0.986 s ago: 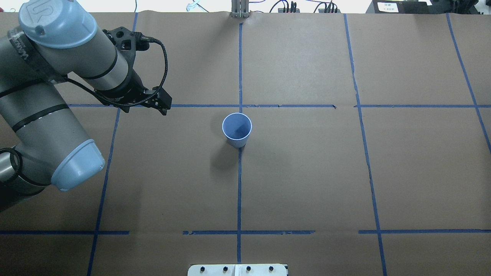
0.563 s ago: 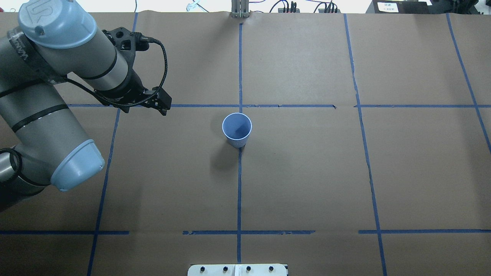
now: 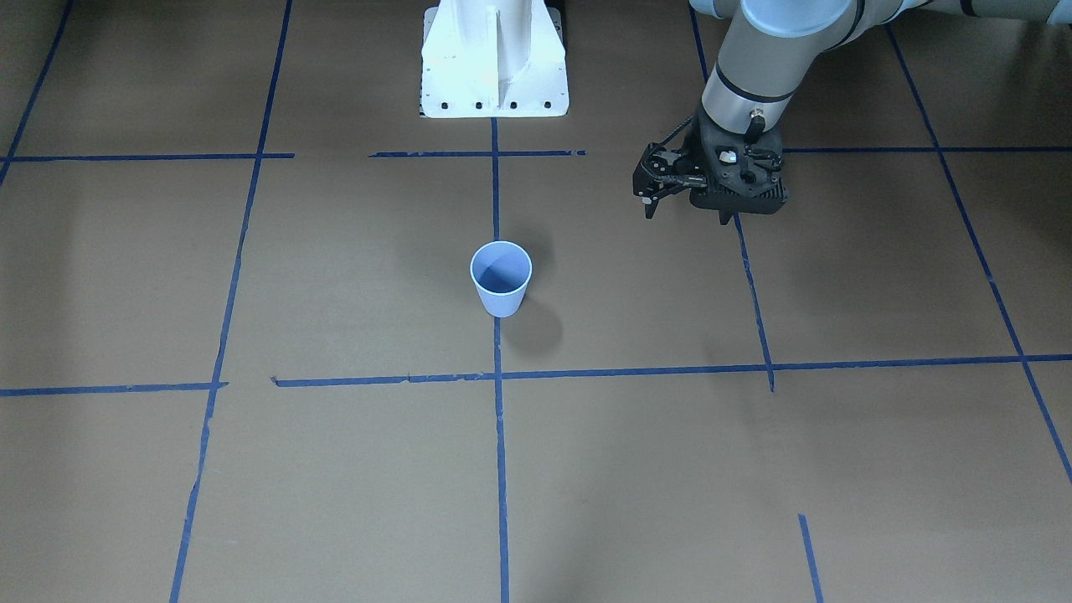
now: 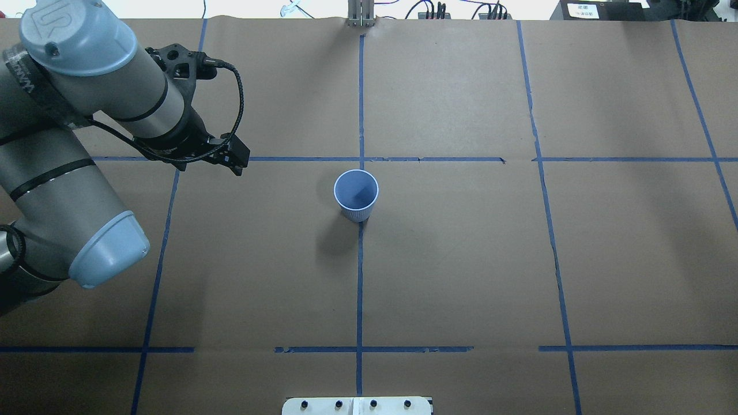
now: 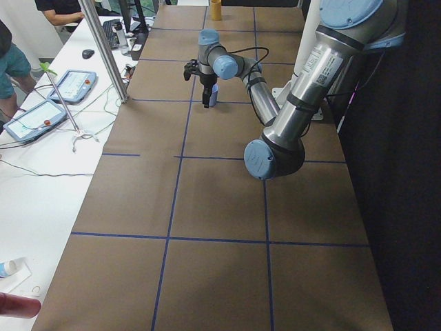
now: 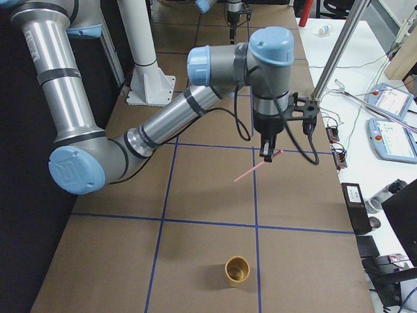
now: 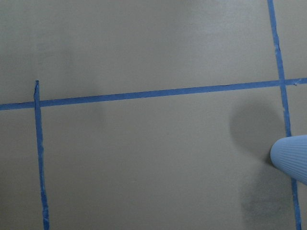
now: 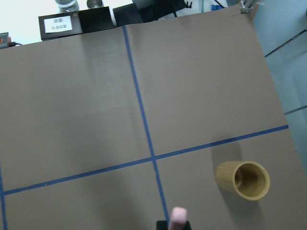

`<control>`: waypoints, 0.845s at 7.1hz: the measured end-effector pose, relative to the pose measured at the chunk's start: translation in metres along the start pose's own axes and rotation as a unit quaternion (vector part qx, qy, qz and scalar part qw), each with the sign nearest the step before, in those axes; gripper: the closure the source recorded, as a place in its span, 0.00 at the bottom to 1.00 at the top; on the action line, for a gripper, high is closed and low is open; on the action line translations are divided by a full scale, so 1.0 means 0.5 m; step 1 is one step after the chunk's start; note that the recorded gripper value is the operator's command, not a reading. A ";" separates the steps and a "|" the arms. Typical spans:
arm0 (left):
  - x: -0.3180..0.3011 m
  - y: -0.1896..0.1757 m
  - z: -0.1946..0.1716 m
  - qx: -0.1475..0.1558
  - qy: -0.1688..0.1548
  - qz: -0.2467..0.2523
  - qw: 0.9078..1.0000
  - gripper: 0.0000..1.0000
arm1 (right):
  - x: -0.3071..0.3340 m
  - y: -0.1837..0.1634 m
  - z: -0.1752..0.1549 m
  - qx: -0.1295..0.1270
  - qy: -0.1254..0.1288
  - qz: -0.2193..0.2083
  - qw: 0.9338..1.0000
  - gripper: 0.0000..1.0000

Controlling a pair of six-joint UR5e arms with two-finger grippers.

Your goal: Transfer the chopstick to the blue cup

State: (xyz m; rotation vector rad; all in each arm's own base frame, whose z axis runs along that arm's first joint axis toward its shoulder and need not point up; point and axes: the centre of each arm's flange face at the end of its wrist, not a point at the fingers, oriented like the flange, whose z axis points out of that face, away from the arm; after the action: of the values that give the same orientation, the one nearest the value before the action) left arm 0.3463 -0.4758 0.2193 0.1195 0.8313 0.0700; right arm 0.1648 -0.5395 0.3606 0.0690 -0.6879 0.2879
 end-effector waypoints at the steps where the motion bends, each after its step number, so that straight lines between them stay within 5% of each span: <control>1: -0.036 -0.008 -0.006 0.004 -0.008 0.009 1.000 0.00 | -0.148 0.005 0.008 -0.009 -0.008 0.009 1.000 1.00; 6: -0.437 -0.094 -0.092 0.004 -0.058 0.102 0.993 0.00 | -0.742 0.203 0.045 0.052 -0.087 0.013 0.995 1.00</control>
State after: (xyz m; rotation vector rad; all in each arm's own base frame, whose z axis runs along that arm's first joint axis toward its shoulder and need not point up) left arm 0.1663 -0.5426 0.3424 0.2132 0.7022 0.2502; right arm -0.1504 -0.5344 0.1395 0.1858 -0.8476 0.3451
